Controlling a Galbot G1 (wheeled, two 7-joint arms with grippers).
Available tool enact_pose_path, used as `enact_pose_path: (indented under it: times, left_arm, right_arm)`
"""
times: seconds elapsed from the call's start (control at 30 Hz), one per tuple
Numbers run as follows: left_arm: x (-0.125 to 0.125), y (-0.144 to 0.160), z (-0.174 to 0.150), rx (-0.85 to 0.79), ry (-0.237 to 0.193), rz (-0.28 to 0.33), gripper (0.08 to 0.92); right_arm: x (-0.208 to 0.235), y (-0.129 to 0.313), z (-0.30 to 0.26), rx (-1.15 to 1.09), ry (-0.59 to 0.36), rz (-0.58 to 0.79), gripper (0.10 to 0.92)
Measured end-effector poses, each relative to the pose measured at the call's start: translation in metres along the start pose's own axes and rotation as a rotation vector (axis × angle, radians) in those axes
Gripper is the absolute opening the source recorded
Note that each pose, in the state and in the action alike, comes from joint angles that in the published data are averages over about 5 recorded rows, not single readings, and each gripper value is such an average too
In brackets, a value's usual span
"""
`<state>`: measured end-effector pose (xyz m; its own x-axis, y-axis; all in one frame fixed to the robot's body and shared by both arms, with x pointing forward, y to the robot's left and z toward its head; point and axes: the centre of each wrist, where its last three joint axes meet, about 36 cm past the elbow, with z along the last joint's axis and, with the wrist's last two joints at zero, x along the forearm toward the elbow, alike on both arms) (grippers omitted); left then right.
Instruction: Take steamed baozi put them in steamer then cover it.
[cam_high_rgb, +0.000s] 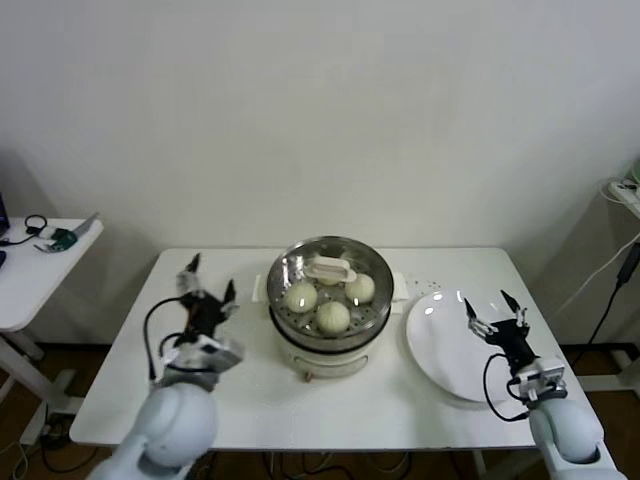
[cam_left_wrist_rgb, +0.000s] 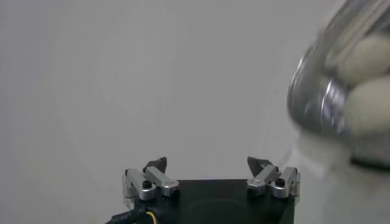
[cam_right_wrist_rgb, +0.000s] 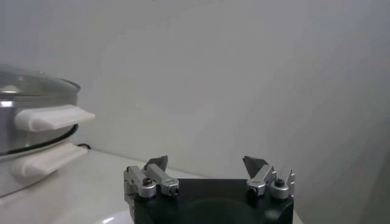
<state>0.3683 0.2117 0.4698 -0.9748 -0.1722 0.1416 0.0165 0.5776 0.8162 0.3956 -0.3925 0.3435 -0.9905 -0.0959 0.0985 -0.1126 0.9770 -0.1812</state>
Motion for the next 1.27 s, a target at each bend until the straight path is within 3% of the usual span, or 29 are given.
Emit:
enact_pose_path:
  times: [0.13,0.23,0.5,0.67,1.27]
  left_arm:
    - [-0.001,0.008,0.039,0.135,0.098,0.039,0.823]
    - [0.001,0.007,0.068,0.24,0.116,0.059,0.823]
    - [0.014,-0.015,0.129,0.51,0.02,0.056,0.823]
    - [0.022,-0.029,0.153,0.626,-0.01,0.032,0.823]
    - [0.035,-0.045,0.184,0.765,-0.085,-0.015,0.823]
  right_arm:
    - [0.006,0.0,0.0,-0.018,-0.007,-0.004,0.823]
    - [0.011,0.0,0.001,-0.031,-0.011,-0.008,0.823]
    - [0.026,0.002,0.002,-0.066,-0.021,-0.017,0.823]
    - [0.035,0.005,0.004,-0.082,-0.022,-0.027,0.823]
    - [0.045,0.004,0.009,-0.105,-0.023,-0.032,0.823]
